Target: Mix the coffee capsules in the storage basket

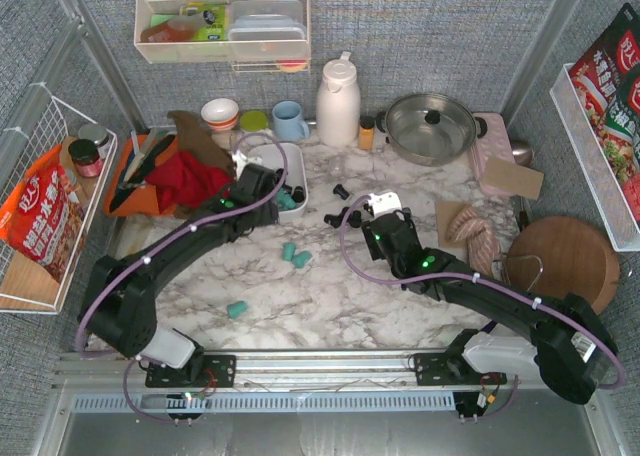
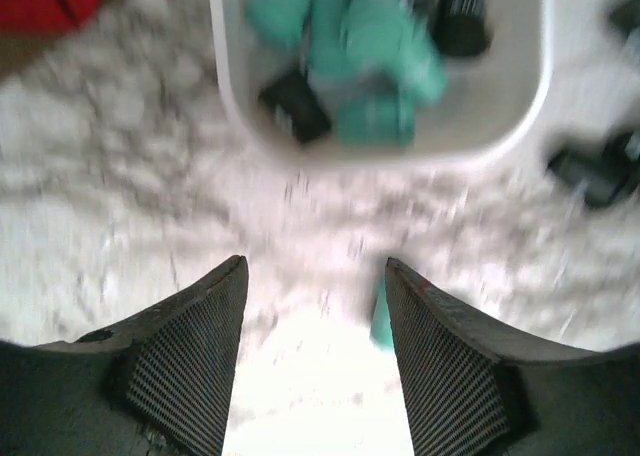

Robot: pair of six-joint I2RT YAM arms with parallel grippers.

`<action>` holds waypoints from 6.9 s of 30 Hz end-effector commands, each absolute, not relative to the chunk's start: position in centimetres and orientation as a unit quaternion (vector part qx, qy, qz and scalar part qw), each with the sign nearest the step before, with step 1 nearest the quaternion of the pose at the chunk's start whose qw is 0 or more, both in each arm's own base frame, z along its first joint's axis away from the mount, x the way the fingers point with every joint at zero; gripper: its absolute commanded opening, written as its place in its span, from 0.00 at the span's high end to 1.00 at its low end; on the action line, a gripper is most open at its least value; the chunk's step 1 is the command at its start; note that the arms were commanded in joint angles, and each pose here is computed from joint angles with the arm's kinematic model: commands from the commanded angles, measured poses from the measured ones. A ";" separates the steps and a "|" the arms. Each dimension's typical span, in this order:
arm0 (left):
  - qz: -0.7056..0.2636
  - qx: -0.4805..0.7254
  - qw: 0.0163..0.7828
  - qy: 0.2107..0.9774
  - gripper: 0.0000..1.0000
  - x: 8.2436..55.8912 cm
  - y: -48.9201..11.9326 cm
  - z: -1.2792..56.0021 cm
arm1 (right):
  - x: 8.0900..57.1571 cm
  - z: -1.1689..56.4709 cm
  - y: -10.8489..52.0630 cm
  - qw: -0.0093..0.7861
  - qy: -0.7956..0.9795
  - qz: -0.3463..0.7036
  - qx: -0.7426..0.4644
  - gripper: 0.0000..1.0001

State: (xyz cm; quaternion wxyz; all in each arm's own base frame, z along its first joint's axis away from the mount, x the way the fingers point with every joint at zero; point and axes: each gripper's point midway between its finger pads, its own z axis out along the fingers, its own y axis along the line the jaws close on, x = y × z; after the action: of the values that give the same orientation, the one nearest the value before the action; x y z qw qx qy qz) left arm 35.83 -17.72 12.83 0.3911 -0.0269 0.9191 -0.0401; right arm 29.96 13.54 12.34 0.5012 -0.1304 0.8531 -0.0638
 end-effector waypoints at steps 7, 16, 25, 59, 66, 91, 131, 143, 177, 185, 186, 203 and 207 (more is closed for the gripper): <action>-0.026 -0.053 0.248 0.967 0.34 21.3 -14.0 9.0 | 30.3 11.9 14.2 0.497 0.857 -0.055 -0.127 0.34; 0.030 -0.161 0.222 0.961 0.11 16.0 -10.2 7.8 | 30.5 11.3 14.3 0.490 0.860 -0.063 -0.130 0.32; 0.055 -0.213 0.190 0.957 0.20 13.0 -9.2 4.4 | 30.4 11.6 14.0 0.491 0.859 -0.065 -0.127 0.30; 0.082 -0.203 0.222 0.950 0.46 14.2 -9.8 1.4 | 30.3 12.0 14.2 0.493 0.859 -0.055 -0.126 0.30; 0.071 -0.188 0.267 0.942 0.53 16.1 -10.2 3.8 | 30.3 11.9 14.3 0.492 0.860 -0.055 -0.126 0.30; -0.101 -0.138 0.492 0.854 0.47 46.9 -18.2 14.5 | 30.6 10.7 14.7 0.474 0.868 -0.063 -0.135 0.30; -0.108 -0.135 0.604 0.778 0.01 36.4 -11.2 28.1 | 30.1 11.6 16.8 0.482 0.863 0.002 -0.150 0.30; -0.052 -0.076 0.607 0.789 0.01 28.2 -6.4 22.0 | 31.0 10.0 20.0 0.455 0.877 0.046 -0.147 0.29; -0.115 0.049 0.620 0.775 0.01 25.6 -9.2 20.3 | 30.7 4.4 35.3 0.343 0.873 0.149 -0.314 0.29; -0.113 0.050 0.618 0.776 0.01 25.6 -9.2 20.2 | 30.7 3.2 35.5 0.332 0.876 0.145 -0.317 0.30; -0.113 0.050 0.618 0.777 0.01 25.7 -9.2 20.1 | 30.7 3.1 35.5 0.332 0.876 0.146 -0.317 0.30; -0.113 0.051 0.618 0.777 0.01 25.7 -9.2 20.0 | 31.0 5.2 34.4 0.358 0.876 0.134 -0.294 0.57; -0.105 0.049 0.618 0.778 0.01 25.9 -9.0 19.9 | 31.5 6.6 33.9 0.370 0.875 0.119 -0.290 0.62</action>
State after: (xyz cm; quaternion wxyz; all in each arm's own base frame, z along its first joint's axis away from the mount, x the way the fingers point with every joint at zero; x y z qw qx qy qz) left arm 25.43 -9.00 19.23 0.6047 0.0492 0.7876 -0.1077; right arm 30.93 34.37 5.35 0.3566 -0.2985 0.8749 0.1354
